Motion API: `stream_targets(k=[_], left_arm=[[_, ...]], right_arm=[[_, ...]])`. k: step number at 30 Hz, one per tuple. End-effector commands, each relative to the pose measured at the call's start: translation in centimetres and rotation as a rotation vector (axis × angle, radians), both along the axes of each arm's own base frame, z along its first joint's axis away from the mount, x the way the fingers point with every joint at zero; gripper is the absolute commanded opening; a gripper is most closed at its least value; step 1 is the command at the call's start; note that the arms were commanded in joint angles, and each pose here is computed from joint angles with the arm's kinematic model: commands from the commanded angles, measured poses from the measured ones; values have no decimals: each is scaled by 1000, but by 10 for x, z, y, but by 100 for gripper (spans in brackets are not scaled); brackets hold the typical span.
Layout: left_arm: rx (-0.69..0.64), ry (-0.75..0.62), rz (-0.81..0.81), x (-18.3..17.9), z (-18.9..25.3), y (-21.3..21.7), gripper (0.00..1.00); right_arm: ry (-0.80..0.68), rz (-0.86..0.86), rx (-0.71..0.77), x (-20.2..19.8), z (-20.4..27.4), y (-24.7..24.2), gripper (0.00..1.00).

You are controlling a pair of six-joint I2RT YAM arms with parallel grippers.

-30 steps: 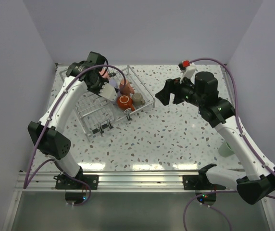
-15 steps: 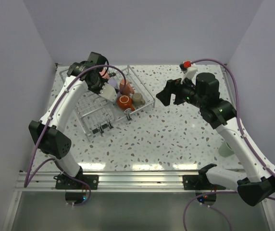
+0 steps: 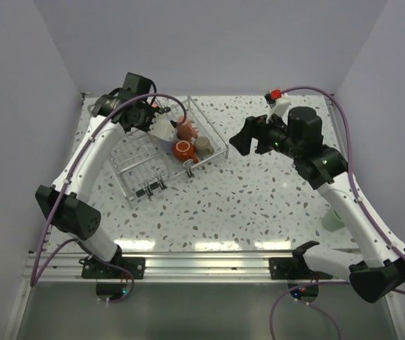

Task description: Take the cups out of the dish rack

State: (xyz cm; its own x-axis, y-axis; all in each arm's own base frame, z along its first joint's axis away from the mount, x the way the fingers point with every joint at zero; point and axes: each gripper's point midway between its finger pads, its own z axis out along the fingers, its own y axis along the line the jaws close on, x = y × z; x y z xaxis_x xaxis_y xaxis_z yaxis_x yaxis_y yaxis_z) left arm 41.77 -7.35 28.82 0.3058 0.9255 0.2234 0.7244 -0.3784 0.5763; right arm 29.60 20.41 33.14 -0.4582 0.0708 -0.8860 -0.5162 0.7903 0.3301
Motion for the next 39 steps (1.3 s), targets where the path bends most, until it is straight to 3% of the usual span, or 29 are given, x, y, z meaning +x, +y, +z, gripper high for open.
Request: stream_targets(k=[1,5,10,14,19,22,25,28,31,34,39], left_arm=[[-120,-192,12,4,52,-5,0],[-218,-258,18,7,67,-13,0],[-394,-433,-9,10,106,-31,0],[-612,-547,2,11,142,-46,0],[-891,-590,8,3,192,-63,0],[-1092,-520,5,-7,213,-80,0],[-1334,-317,16,-27,219,-108,0],[-1483,-33,-86,-63,218,-145,0],[-1575,213,-144,-98,216,-168,0],[-1624,373,-193,-122,215,-180,0],[-1682,497,-284,-152,228,-186,0]], right_arm=[[-56,-7,62,6,30,6,85],[-49,-2,90,7,38,10,85],[-22,-9,124,10,41,14,85],[3,6,145,11,40,20,85],[-29,110,189,2,54,34,88],[-85,213,222,-13,66,43,88],[-147,260,231,-24,76,43,89],[-189,312,233,-35,83,44,90],[-216,379,250,-47,90,48,90],[-234,427,269,-56,99,51,90],[-222,460,328,-59,111,57,88]])
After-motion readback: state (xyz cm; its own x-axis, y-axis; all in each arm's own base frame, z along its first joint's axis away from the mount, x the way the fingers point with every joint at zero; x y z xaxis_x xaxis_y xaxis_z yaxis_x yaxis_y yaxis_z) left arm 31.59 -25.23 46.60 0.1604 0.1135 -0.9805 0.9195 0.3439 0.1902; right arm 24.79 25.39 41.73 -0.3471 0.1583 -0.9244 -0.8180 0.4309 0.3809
